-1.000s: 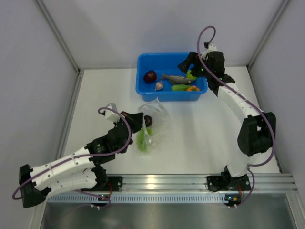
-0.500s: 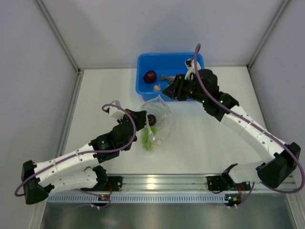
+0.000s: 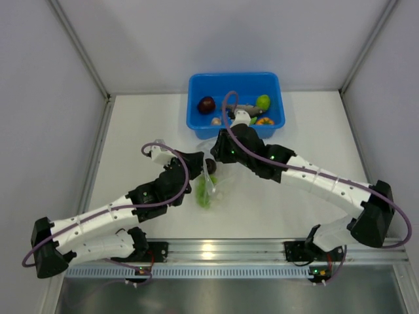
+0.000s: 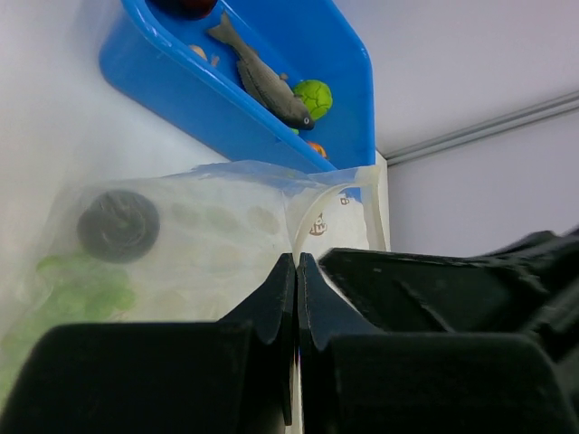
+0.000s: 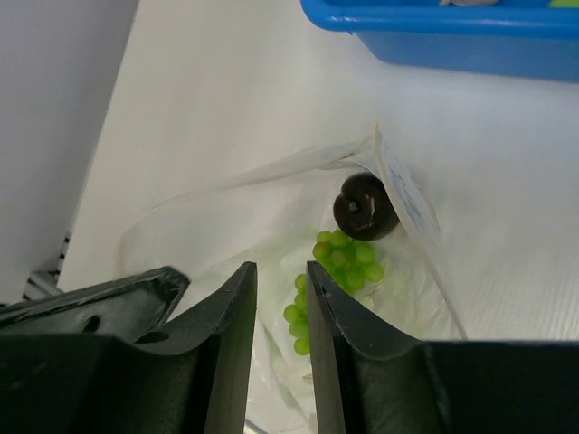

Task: Open the zip-top bag and remove the fake food

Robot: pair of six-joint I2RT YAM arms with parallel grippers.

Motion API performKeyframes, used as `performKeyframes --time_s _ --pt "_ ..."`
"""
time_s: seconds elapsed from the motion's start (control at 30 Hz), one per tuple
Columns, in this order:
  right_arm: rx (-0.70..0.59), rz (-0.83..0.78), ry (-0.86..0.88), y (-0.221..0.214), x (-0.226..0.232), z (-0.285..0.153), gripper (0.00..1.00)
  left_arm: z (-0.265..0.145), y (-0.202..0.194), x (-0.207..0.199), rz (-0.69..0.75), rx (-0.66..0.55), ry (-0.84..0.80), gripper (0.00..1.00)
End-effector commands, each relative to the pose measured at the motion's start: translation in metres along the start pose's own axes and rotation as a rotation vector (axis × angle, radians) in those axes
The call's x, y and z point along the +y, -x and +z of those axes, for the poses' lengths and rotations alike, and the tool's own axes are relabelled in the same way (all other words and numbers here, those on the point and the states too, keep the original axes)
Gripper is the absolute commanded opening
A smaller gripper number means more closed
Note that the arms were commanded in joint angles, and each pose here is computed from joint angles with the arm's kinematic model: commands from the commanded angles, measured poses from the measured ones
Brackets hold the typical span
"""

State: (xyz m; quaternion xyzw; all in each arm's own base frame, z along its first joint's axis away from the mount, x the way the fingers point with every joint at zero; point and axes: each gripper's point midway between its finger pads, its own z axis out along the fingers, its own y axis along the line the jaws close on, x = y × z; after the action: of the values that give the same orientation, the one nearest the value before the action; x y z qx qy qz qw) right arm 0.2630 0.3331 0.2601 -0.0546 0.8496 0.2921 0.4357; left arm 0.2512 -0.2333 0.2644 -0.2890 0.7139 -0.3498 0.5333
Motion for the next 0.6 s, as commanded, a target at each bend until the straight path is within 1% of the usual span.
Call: performKeyframes --time_s 0.0,0.1,0.17,0.27,0.37,0.4,0.5,0.57 --pt "-0.031 0.032 -0.063 -0.001 0.002 0.019 0.28 0.000 0.004 -0.006 -0.086 -0.015 -0.015 0.00" --pt "-0.043 0.028 -0.128 -0.010 0.001 0.033 0.27 0.000 0.003 -0.003 -0.113 -0.015 -0.011 0.00" --pt "-0.015 0.033 -0.147 -0.026 0.000 0.046 0.26 -0.001 0.001 -0.001 -0.124 -0.012 -0.008 0.00" --pt "-0.008 0.044 -0.185 -0.037 -0.007 0.060 0.25 -0.001 -0.001 0.001 -0.146 -0.006 -0.008 0.00" --pt "-0.020 0.058 -0.205 -0.039 -0.008 0.070 0.24 -0.001 -0.003 0.003 -0.159 0.003 -0.006 0.00" --pt "-0.042 0.063 -0.216 -0.035 -0.009 0.073 0.24 -0.002 -0.003 0.003 -0.169 0.006 -0.007 0.00" --pt "-0.028 0.051 -0.220 -0.043 -0.009 0.088 0.24 -0.003 -0.006 0.004 -0.181 0.019 -0.012 0.00" --pt "0.000 0.048 -0.217 -0.058 -0.010 0.101 0.25 -0.003 -0.007 0.006 -0.186 0.023 -0.013 0.00"
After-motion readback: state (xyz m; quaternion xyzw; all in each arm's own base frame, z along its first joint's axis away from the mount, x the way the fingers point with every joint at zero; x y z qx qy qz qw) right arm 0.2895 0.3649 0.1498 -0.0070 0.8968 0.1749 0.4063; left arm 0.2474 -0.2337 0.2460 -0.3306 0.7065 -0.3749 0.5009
